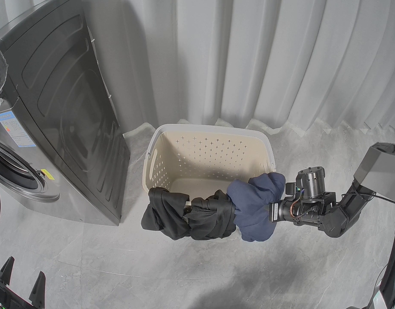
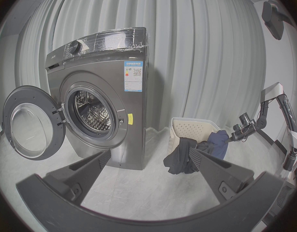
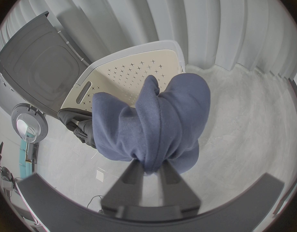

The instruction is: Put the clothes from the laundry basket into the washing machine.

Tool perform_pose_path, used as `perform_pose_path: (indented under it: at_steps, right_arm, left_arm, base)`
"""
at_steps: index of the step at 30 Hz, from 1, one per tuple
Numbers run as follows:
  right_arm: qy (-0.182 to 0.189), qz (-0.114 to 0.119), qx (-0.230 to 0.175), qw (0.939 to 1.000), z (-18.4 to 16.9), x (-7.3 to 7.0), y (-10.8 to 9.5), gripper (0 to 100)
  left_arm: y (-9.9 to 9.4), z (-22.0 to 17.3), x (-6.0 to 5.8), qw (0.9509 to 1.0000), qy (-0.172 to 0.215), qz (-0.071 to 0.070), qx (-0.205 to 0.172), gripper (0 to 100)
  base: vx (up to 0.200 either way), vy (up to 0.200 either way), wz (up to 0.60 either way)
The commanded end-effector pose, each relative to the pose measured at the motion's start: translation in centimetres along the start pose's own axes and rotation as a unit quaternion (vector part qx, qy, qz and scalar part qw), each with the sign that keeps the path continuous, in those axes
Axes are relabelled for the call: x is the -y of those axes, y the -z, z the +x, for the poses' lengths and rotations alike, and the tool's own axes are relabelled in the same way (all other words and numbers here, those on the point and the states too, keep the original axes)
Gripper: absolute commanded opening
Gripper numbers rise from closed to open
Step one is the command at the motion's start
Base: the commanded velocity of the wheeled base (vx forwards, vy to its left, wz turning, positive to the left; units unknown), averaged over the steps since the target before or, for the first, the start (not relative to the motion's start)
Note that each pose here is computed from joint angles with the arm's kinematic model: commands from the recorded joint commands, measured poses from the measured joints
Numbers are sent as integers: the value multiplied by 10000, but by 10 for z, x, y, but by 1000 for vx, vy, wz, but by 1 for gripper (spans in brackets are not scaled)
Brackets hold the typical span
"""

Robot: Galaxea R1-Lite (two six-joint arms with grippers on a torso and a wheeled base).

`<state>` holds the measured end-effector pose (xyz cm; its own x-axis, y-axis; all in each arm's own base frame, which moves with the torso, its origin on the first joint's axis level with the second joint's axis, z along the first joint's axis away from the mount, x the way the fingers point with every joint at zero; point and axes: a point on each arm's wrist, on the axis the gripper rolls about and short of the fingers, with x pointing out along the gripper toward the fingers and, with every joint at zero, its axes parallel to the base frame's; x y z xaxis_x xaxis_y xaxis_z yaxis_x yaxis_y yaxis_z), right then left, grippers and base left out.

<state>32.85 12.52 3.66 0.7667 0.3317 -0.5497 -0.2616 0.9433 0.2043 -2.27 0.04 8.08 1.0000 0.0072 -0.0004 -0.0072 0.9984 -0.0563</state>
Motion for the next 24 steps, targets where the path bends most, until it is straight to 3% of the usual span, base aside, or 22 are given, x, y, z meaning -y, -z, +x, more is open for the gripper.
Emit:
perform_pose_path:
  at_steps: [1,8,13,21,22,24]
  right_arm:
    - [1,-8,30,10000,-5,0,1,0]
    - [-101,-82,281,9995,-38,-4,1,0]
    - [-307,-147,776,9964,-83,-10,-8,0]
    - [-702,-227,1516,9857,-147,-24,-22,0]
    - [-811,-255,1769,9806,-163,-28,-27,0]
    - [-887,-283,1913,9771,-173,-30,-29,0]
  left_arm:
    - [5,0,0,10000,-2,-2,-5,100]
    - [5,0,0,10000,-2,-2,-5,100]
    - [5,0,0,10000,-2,-2,-5,100]
    - [5,0,0,10000,-2,-2,-5,100]
    - [5,0,0,10000,-2,-2,-5,100]
    - [5,0,0,10000,-2,-2,-5,100]
  base:
    - [0,0,0]
    - [0,0,0]
    - [0,0,0]
    - [0,0,0]
    - [0,0,0]
    - [0,0,0]
